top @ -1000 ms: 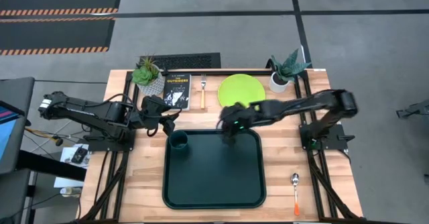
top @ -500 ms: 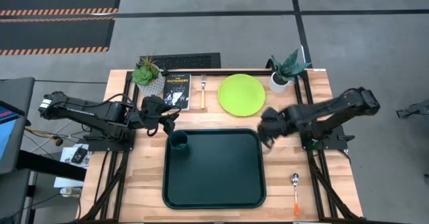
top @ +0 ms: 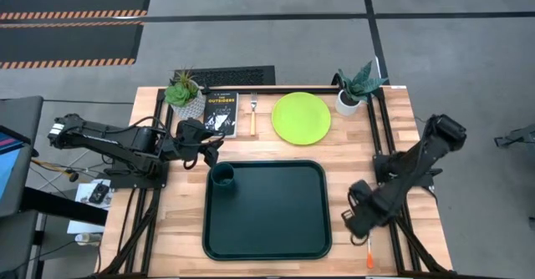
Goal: Pick and place plate/cup/fork/spoon on tray
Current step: Put the spoon onto the black tray
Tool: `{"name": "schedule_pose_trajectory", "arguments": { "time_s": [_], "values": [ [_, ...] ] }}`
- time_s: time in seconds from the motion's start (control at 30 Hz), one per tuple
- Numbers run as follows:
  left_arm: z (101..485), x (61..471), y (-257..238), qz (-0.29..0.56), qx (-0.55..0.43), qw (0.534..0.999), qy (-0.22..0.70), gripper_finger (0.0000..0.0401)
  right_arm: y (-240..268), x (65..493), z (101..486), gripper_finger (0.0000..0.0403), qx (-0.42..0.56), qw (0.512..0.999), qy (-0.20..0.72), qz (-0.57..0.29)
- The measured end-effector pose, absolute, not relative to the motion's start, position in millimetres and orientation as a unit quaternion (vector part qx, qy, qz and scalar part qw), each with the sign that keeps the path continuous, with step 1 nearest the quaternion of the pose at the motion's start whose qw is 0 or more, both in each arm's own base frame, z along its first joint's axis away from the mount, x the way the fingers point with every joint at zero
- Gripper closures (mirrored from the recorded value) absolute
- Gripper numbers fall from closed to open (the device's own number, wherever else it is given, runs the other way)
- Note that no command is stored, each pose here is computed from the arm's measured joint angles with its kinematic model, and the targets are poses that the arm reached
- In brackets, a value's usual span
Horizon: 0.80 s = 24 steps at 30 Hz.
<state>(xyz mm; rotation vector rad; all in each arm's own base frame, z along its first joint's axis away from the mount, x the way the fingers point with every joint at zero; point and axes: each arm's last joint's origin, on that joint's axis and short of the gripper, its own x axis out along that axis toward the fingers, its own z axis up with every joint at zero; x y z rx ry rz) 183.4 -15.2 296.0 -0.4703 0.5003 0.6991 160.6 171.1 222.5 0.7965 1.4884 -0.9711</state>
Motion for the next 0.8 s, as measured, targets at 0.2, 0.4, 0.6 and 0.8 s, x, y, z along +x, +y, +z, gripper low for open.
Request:
{"name": "schedule_pose_trajectory", "arguments": {
  "time_s": [0.2,0.4,0.6,0.8],
  "values": [
    [297,185,-15,0.332,-0.223,0.886,0.234,0.0173,205,144,207,0.0201,0.365,0.524,0.632,-0.438],
    [298,185,-15,0.33,-0.219,0.888,0.234,0.0173,230,136,198,0.018,0.414,0.494,0.632,-0.43],
    [298,185,-15,0.329,-0.212,0.89,0.236,0.0173,236,135,188,0.0183,0.412,0.493,0.621,-0.449],
    [298,185,-15,0.329,-0.211,0.89,0.236,0.0173,240,145,167,0.0184,0.438,0.49,0.619,-0.431]
  ]
}}
